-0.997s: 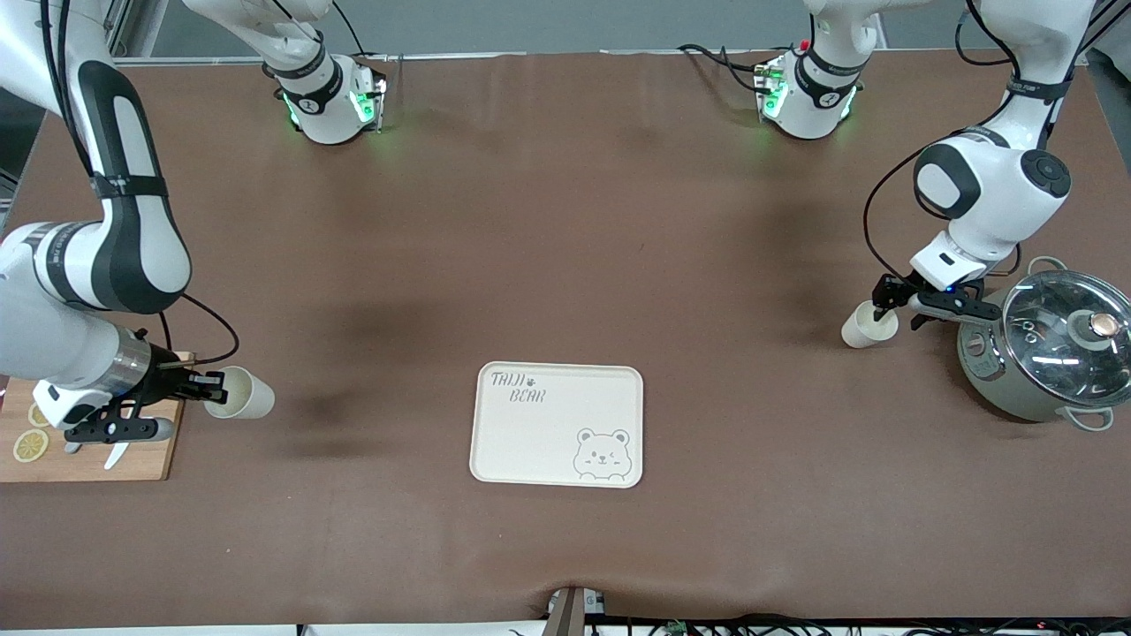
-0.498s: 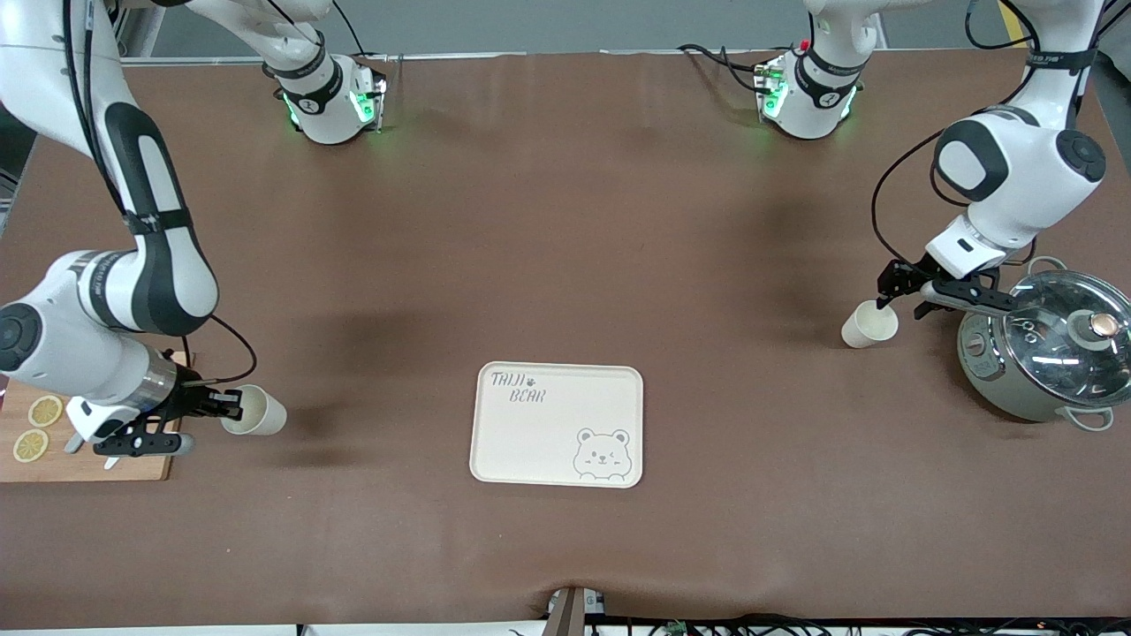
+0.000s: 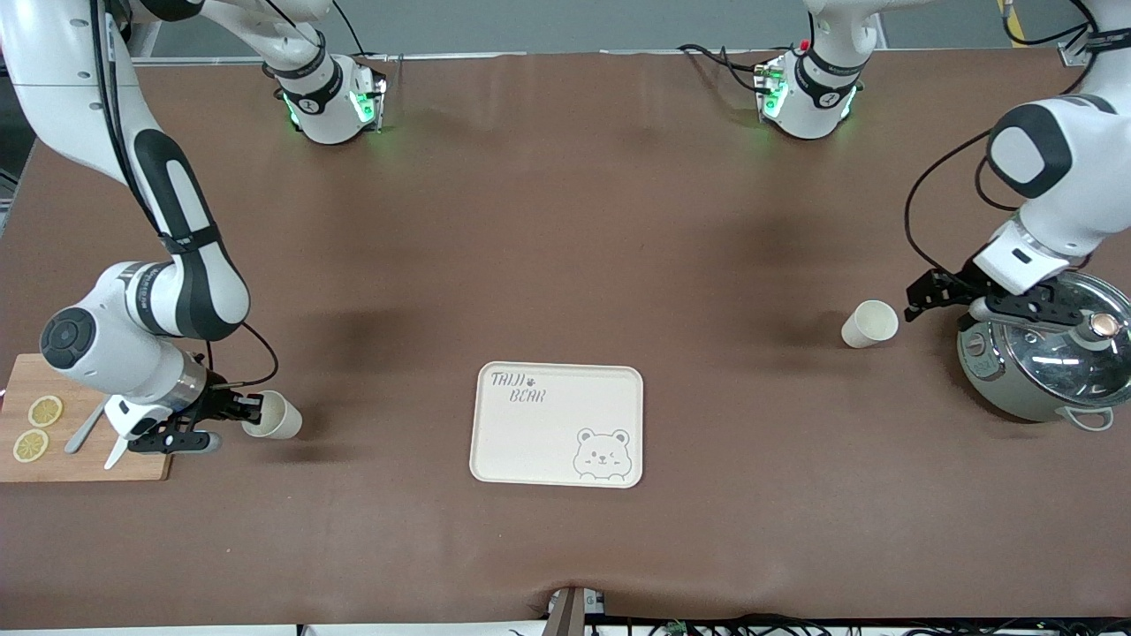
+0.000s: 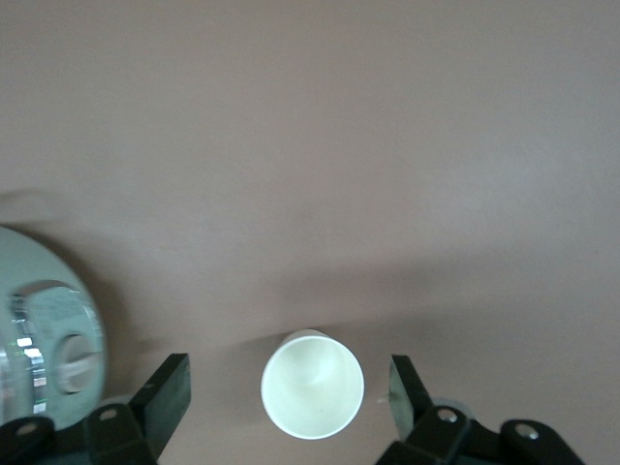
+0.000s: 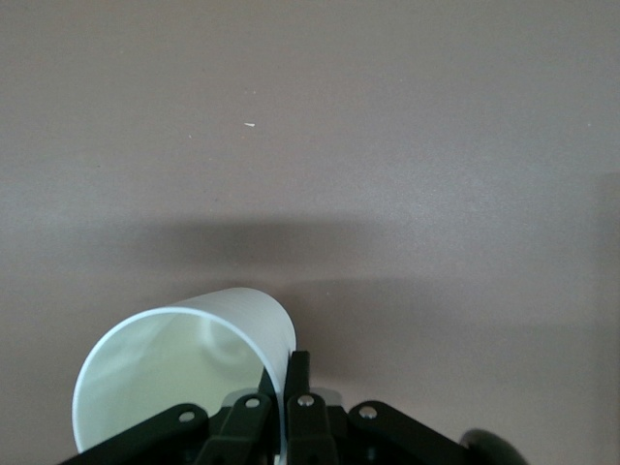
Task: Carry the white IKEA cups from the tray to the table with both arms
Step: 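Set the cup down beside the pot and open the left gripper, then raise the left gripper away while the right gripper lowers its cup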
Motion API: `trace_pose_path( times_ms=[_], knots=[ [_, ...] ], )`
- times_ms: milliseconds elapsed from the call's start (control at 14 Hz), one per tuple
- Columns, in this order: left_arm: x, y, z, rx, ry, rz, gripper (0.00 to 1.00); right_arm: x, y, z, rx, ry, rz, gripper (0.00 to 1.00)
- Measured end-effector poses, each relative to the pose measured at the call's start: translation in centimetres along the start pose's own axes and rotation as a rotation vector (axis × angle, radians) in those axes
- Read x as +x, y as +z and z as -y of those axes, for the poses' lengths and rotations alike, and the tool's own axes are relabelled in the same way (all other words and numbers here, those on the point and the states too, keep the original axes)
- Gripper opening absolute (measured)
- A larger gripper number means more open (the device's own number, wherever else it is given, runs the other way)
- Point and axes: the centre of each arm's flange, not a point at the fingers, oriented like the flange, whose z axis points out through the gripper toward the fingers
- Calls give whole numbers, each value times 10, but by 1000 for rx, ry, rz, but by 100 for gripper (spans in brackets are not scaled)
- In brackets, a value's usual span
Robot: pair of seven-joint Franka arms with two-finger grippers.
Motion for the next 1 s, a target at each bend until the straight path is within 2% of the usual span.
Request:
trace_pose_path(
  times_ms=[71,285,569,783,997],
  knots=[
    [13,-11,0,6,-24,2,100,0,2,0,0,0,-1,3],
    [36,-30,-1,0,-57,9,100,0,5,-1,-2,-1,-10,3],
    [42,-35,-15,-18,-34,43,100,0,10,-1,-4,0,-19,3],
    [46,-40,-38,-27,-30,44,100,0,18,-2,-6,0,-31,3],
    [48,-40,-73,-37,-158,66,100,-1,21,-2,-6,0,-32,3]
  ],
)
